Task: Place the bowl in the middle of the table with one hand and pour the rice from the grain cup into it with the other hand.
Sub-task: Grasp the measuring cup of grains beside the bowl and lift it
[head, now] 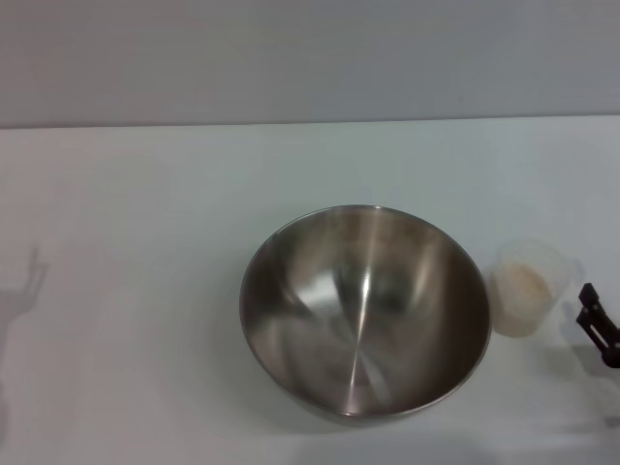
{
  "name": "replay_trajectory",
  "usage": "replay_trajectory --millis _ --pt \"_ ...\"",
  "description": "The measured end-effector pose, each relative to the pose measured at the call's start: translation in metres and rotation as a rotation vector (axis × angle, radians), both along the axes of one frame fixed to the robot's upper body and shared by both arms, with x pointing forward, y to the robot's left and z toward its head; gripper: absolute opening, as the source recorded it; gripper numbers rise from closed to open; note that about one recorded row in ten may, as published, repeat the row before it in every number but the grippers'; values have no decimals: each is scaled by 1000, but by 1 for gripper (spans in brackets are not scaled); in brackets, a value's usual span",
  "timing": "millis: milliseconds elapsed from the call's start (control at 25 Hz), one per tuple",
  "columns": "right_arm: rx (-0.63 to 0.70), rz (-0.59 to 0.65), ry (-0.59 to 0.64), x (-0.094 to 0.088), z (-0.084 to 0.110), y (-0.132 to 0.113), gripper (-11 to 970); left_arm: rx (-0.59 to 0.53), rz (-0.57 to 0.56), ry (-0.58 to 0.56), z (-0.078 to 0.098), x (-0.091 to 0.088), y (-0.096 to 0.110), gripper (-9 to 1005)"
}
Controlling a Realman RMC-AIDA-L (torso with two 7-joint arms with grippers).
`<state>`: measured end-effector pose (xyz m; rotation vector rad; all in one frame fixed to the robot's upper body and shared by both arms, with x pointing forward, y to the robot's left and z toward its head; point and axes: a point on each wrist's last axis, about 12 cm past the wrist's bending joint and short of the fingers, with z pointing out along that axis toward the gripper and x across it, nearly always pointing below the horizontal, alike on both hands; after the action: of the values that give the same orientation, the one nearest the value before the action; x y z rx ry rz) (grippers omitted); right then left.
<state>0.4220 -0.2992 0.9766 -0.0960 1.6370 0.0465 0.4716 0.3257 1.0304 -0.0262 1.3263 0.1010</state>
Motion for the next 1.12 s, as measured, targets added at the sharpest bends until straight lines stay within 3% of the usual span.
replay_trajectory --millis 1120 --pt "-22 32 38 30 1 6 843 -2 -5 8 -2 -4 0 842"
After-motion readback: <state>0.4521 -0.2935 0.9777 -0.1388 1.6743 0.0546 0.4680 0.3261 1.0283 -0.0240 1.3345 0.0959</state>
